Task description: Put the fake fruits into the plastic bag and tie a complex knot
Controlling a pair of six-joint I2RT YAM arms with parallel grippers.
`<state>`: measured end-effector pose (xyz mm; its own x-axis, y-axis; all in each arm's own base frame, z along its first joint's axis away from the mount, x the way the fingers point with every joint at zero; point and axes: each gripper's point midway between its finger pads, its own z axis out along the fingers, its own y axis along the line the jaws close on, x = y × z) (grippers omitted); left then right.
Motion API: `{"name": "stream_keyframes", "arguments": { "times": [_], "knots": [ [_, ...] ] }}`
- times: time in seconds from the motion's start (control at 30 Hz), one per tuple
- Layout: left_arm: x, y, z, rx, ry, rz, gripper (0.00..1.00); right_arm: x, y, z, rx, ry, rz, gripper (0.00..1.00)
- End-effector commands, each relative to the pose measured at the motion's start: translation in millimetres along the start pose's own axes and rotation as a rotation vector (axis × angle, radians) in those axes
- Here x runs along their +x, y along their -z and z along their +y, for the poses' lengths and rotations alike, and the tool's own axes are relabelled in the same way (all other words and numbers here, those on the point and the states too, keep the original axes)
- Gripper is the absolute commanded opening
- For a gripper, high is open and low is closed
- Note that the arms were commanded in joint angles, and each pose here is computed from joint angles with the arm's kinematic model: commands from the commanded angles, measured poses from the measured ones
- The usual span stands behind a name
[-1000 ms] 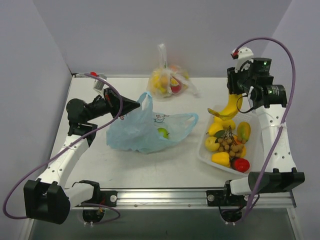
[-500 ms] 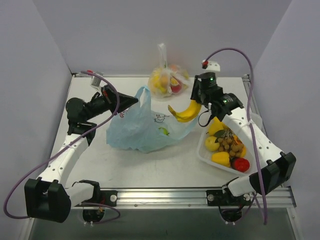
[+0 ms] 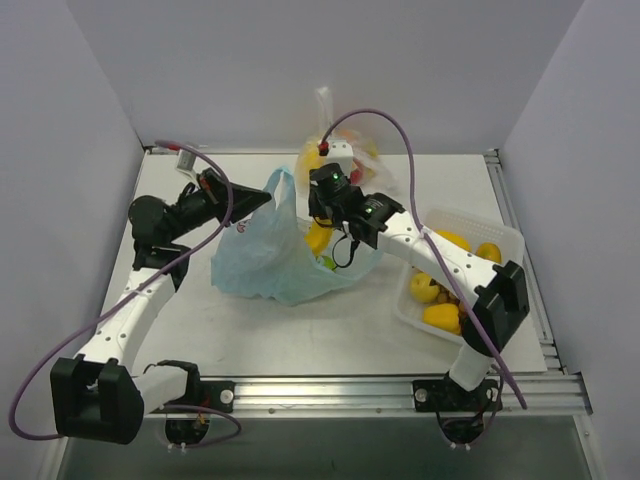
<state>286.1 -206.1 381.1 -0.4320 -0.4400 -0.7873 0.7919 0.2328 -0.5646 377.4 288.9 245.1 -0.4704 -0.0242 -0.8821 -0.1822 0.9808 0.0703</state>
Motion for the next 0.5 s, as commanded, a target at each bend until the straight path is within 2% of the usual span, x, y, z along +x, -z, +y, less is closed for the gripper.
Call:
{"name": "stream_keyframes", "arguments": {
  "times": [0.0, 0.03, 0.13, 0.17, 0.2, 0.23, 0.27, 0.37, 0.4, 0.47],
  "knots": [
    [-16.2, 6.8, -14.4, 0.019, -0.057, -0.056, 0.0, -18.1, -5.4, 38.6, -0.111, -0.22, 0.029, 0.0],
    [-18.0, 8.9, -14.7, 0.014, -0.063, -0.063, 0.0, -19.0, -5.8, 49.6, -0.14, -0.304, 0.057, 0.0],
    [-17.9, 16.8, -10.3, -0.007, -0.059, -0.074, 0.0, -6.5, -7.8, 84.7, -0.259, -0.388, 0.177, 0.0],
    [-17.6, 18.7, -10.3, -0.008, -0.057, -0.075, 0.0, 1.6, -6.2, 94.6, -0.287, -0.427, 0.22, 0.06],
    [-15.9, 21.2, -8.3, -0.014, -0.052, -0.075, 0.0, 14.3, -2.4, 104.8, -0.334, -0.434, 0.278, 0.19],
    [-16.4, 22.8, -7.5, -0.016, -0.054, -0.077, 0.0, 33.2, -2.7, 105.1, -0.34, -0.434, 0.327, 0.46],
    [-18.0, 25.7, -6.1, -0.022, -0.05, -0.084, 0.0, 42.0, -0.9, 104.3, -0.349, -0.437, 0.349, 0.58],
    [-19.2, 31.1, -3.6, -0.03, -0.049, -0.093, 0.0, 56.2, 7.7, 89.4, -0.375, -0.384, 0.358, 0.64],
    [-17.7, 32.1, -1.5, -0.033, -0.044, -0.092, 0.0, 47.8, 16.5, 81.6, -0.398, -0.354, 0.331, 0.73],
    [-18.1, 32.1, -2.4, -0.025, -0.045, -0.093, 0.0, 49.7, 15.7, 58.0, -0.383, -0.325, 0.321, 0.78]
  ]
}}
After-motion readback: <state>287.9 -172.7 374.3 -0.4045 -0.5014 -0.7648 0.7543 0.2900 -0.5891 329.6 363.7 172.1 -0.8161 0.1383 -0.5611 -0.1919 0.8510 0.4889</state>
